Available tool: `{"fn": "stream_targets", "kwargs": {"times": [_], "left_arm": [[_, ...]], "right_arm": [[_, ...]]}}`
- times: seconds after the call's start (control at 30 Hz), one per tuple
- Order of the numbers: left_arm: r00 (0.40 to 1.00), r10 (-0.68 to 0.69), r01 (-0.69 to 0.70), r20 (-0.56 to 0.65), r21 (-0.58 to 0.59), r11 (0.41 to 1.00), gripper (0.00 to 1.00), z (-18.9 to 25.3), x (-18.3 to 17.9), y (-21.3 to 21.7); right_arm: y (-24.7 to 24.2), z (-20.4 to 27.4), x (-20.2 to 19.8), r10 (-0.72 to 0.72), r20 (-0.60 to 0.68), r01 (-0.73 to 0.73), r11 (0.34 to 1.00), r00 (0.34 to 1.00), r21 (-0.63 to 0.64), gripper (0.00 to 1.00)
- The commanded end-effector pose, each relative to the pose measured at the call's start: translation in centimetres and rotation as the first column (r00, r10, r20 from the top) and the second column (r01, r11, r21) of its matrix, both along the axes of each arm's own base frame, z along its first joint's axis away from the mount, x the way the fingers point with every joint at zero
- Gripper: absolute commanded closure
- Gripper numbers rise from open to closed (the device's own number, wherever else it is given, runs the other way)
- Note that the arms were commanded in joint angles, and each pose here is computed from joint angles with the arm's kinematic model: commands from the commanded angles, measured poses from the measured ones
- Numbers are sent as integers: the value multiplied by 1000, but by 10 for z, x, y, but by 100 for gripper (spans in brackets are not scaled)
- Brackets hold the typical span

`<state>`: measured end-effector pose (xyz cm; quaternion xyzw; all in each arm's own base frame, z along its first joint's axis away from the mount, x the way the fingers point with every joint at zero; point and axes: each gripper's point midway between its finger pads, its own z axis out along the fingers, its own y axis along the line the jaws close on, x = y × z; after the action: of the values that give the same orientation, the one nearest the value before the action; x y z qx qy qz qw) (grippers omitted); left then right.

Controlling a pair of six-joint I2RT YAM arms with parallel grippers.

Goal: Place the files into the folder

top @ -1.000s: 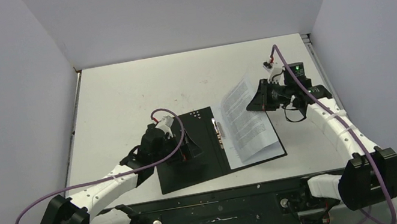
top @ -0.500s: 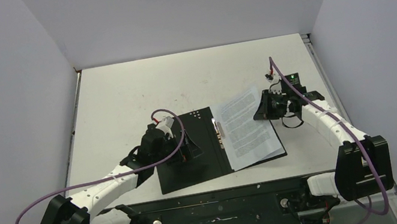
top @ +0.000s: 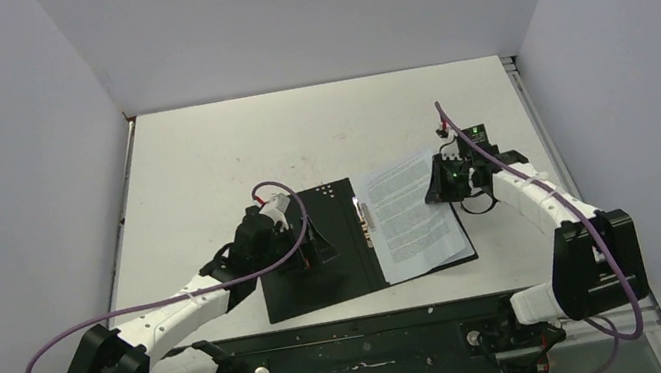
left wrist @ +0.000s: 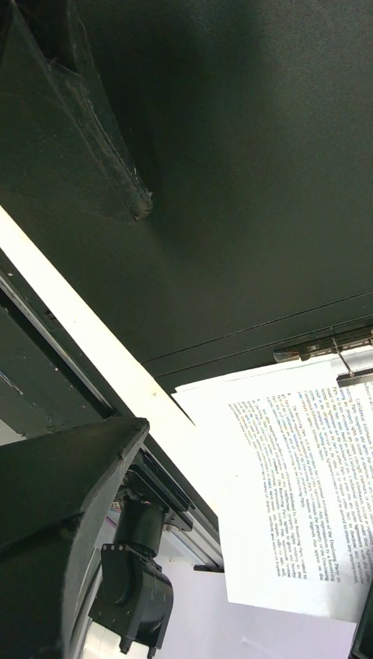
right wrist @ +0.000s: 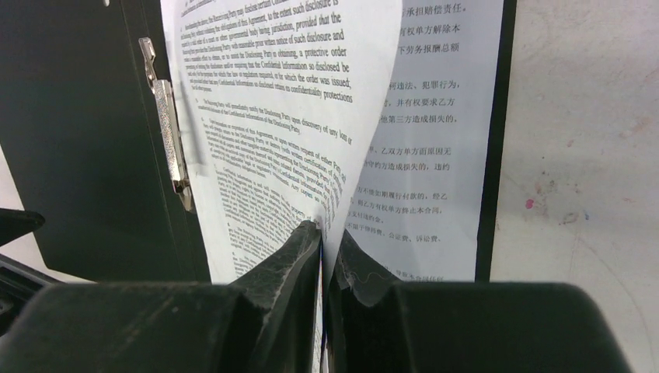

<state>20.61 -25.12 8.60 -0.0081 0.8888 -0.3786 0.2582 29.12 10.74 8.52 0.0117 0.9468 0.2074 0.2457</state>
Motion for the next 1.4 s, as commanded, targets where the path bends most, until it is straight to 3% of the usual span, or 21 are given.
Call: {"fn": "stream_targets", "kwargs": {"times": [0.0,0.43,0.97,1.37], "left_arm": [[998,-26,28,53,-39,999,3,12,3,-8],[998,-26,28,49,-36,999,3,10,3,-8],[999,-22,23,44,-31,999,3,9,5,-8],[998,-2,5,56,-46,999,3,18,3,-4]], "right_arm": [[0,7,23,4,77,-2,1000,997,-21,89],[-2,-17,28,-19,59,21,999,998,-33,80],[-15,-30,20,-76,54,81,993,996,-83,48],[-46,-5,39,-175,159,207,956,972,-209,20]]}}
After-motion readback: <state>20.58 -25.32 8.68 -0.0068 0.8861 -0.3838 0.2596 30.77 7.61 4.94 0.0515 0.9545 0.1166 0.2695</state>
